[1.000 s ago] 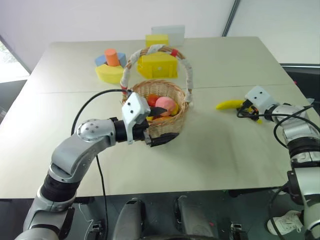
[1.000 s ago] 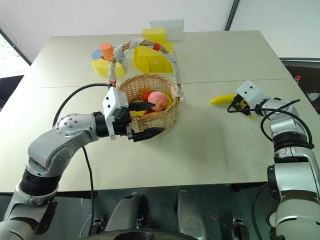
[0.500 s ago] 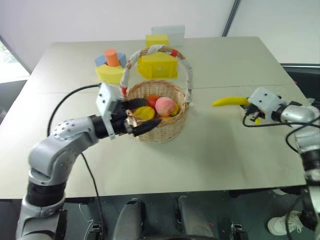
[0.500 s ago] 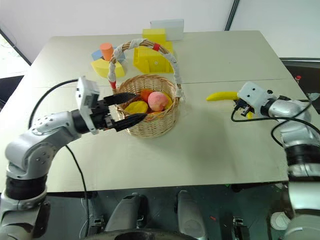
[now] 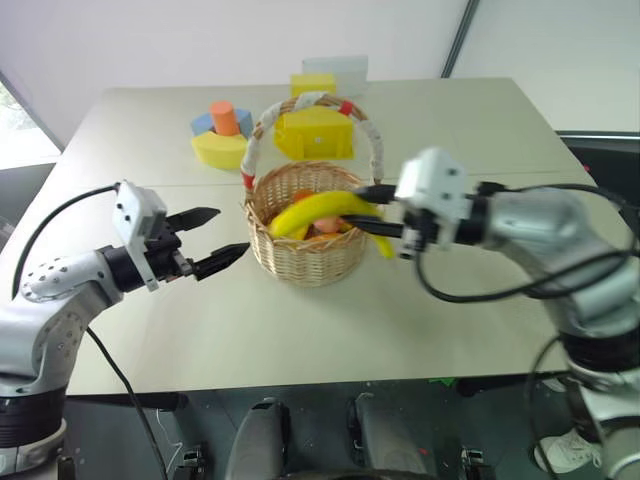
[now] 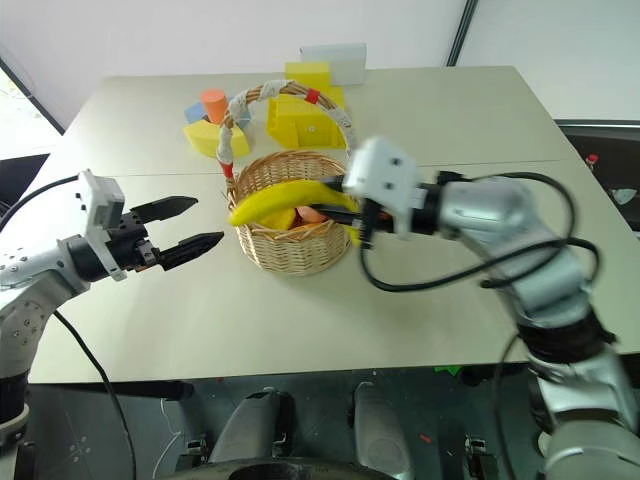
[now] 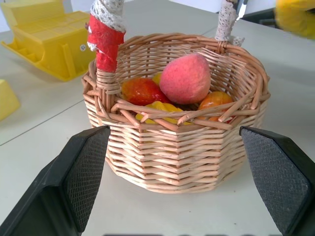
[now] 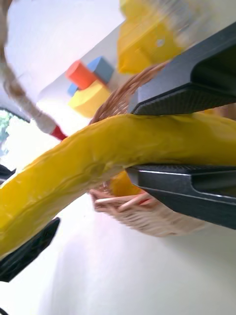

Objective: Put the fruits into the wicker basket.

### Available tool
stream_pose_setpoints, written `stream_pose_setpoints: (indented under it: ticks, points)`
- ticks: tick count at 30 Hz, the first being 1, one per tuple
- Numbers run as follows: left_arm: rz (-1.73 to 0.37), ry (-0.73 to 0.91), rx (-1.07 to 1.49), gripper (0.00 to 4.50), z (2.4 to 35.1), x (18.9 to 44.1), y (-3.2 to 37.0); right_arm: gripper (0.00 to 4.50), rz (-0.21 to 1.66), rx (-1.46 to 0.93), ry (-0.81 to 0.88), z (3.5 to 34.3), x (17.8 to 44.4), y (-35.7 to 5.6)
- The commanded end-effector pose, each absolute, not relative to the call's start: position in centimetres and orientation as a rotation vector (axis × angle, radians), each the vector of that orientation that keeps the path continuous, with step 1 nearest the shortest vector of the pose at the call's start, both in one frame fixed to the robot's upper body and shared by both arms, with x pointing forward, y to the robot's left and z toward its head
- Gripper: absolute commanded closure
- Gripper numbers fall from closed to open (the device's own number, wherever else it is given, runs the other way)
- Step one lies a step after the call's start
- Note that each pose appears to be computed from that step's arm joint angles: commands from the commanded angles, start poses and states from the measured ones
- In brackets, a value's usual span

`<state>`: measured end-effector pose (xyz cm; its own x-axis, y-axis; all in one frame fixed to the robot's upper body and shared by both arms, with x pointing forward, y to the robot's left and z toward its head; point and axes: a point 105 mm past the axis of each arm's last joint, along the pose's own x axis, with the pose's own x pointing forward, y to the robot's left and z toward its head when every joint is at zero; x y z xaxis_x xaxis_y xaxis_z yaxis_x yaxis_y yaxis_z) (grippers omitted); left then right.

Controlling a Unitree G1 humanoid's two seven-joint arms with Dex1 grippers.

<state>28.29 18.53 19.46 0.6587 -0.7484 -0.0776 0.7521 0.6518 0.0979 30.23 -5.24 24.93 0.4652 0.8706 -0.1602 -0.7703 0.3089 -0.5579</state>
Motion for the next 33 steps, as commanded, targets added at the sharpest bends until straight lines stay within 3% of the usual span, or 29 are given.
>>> stream_pose_setpoints:
  ticks: [1,7,10,14,20,26,29,33]
  points:
    - [-0.867,-0.056,0.126,0.0,20.9,27.4,18.1,3.29,0.985,-0.653,-0.206,25.6,32.8,-3.6]
    - [-0.841,-0.055,0.112,0.0,20.4,26.9,18.0,3.29,1.01,-0.723,-0.223,25.1,34.5,-1.7]
    - [-0.841,-0.06,0.108,0.0,20.4,26.6,17.6,2.28,0.999,-0.732,-0.219,25.0,35.1,-1.6]
    - [-0.842,-0.066,0.101,0.0,20.5,26.5,17.3,0.29,0.967,-0.735,-0.245,25.7,35.2,-2.2]
    - [-0.861,-0.084,0.086,0.0,20.9,26.8,16.7,0.29,1.053,-0.581,-0.307,28.2,31.3,-5.4]
    - [-0.891,-0.09,0.075,0.0,21.1,27.2,16.2,0.29,1.064,-0.416,-0.169,25.3,28.4,-9.3]
    - [-0.912,-0.091,0.069,0.0,21.2,27.3,15.9,0.29,0.957,-0.307,-0.128,24.5,29.1,-10.8]
    - [-0.943,-0.098,0.064,0.0,21.3,27.6,15.3,0.29,0.758,-0.19,-0.08,23.0,32.3,-12.2]
